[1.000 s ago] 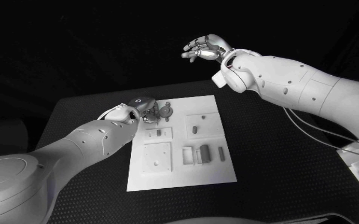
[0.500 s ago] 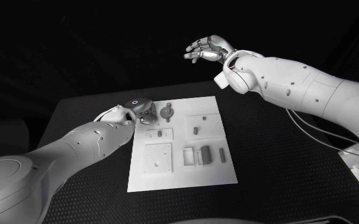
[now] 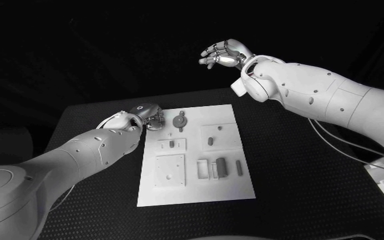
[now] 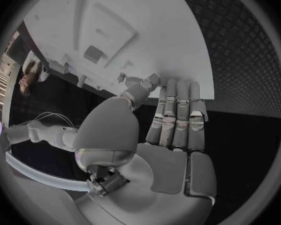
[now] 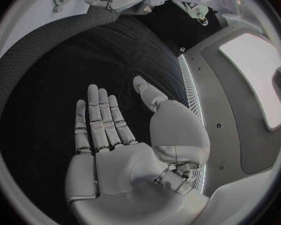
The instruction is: Assemble the parts on the task board
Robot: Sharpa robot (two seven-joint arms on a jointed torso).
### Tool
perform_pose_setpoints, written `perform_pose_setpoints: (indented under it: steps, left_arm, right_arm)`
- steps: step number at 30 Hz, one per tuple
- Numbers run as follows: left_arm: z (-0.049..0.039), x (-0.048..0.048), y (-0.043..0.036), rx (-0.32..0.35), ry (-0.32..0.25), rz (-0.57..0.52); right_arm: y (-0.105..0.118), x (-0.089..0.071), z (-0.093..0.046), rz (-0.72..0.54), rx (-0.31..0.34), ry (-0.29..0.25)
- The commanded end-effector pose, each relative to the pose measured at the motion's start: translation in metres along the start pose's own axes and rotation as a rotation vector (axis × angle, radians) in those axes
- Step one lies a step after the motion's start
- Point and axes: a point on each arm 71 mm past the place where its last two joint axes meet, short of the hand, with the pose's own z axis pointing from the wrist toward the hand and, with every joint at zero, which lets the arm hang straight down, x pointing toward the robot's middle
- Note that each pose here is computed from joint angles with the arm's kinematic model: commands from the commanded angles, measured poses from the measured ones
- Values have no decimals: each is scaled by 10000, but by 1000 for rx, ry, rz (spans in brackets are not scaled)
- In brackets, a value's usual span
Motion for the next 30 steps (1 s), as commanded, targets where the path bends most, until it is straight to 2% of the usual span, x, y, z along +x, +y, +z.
perform_pose_setpoints:
  steps: [1,5,7,10,13,18,23,30]
  left_arm:
    - [4,-45,10,-36,-1,-138]
    - [2,-157,19,-49,-5,-246]
    - [-24,-214,22,-39,24,-327]
    - [-73,-303,18,-16,29,-345]
    - [-119,-347,44,-24,37,-413]
    - [-238,-356,127,-54,65,-560]
    - [-328,-328,157,-74,98,-679]
    - [-516,-277,190,-69,166,-940]
  right_arm:
    - [8,9,3,0,-8,10]
    - [9,17,6,-26,-13,18]
    - [-2,24,4,-49,-16,23]
    - [-36,45,-28,-76,-18,36]
    - [-58,72,-44,-91,-18,46]
    - [-83,164,-80,-155,-33,76]
    - [-120,263,-129,-219,-48,108]
    - [-113,516,-269,-374,-146,168]
